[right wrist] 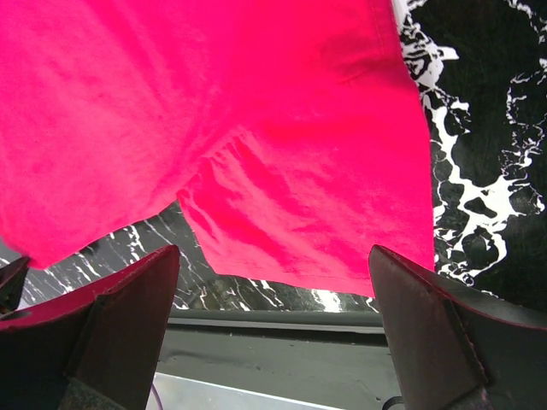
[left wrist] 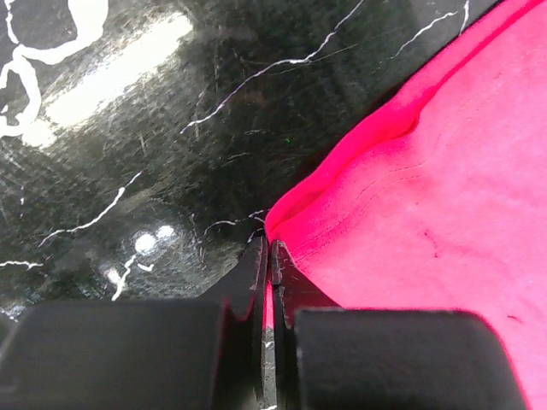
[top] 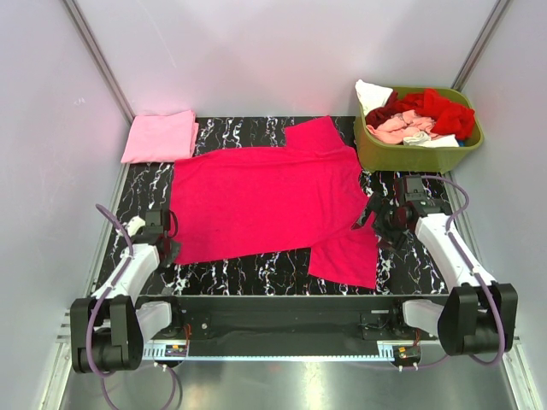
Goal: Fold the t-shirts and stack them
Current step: Fold the tshirt
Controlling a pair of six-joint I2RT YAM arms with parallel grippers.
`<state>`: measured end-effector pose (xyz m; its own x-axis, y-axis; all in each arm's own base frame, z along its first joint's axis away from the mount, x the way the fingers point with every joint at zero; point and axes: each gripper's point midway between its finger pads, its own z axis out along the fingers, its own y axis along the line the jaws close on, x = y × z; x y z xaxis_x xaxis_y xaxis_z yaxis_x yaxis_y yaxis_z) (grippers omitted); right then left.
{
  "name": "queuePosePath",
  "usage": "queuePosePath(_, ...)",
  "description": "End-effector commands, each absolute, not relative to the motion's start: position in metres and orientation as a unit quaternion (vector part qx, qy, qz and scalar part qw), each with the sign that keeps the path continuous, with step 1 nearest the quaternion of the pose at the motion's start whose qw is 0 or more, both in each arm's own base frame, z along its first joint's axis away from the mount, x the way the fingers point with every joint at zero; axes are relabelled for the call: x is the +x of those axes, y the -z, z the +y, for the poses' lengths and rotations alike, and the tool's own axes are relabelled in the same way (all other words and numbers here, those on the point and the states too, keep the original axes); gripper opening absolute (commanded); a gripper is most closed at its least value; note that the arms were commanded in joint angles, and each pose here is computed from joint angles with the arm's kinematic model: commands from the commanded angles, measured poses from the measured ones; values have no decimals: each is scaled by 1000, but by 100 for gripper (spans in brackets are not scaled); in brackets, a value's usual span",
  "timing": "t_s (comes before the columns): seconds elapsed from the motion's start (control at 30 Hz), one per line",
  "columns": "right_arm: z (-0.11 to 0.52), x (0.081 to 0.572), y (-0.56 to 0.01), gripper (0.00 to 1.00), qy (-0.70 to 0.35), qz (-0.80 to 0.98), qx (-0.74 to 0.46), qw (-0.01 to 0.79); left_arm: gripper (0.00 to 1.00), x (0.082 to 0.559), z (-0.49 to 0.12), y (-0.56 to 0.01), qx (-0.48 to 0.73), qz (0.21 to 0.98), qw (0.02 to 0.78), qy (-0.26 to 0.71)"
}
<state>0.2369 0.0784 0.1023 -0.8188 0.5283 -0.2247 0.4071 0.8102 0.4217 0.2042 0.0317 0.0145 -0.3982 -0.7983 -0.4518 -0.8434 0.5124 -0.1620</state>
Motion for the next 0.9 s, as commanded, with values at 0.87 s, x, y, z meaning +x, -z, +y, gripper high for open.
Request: queuePosePath(0.87,103,134,-16,61,-55,968,246,3,0,238,32,-44,-420,835,356,-1)
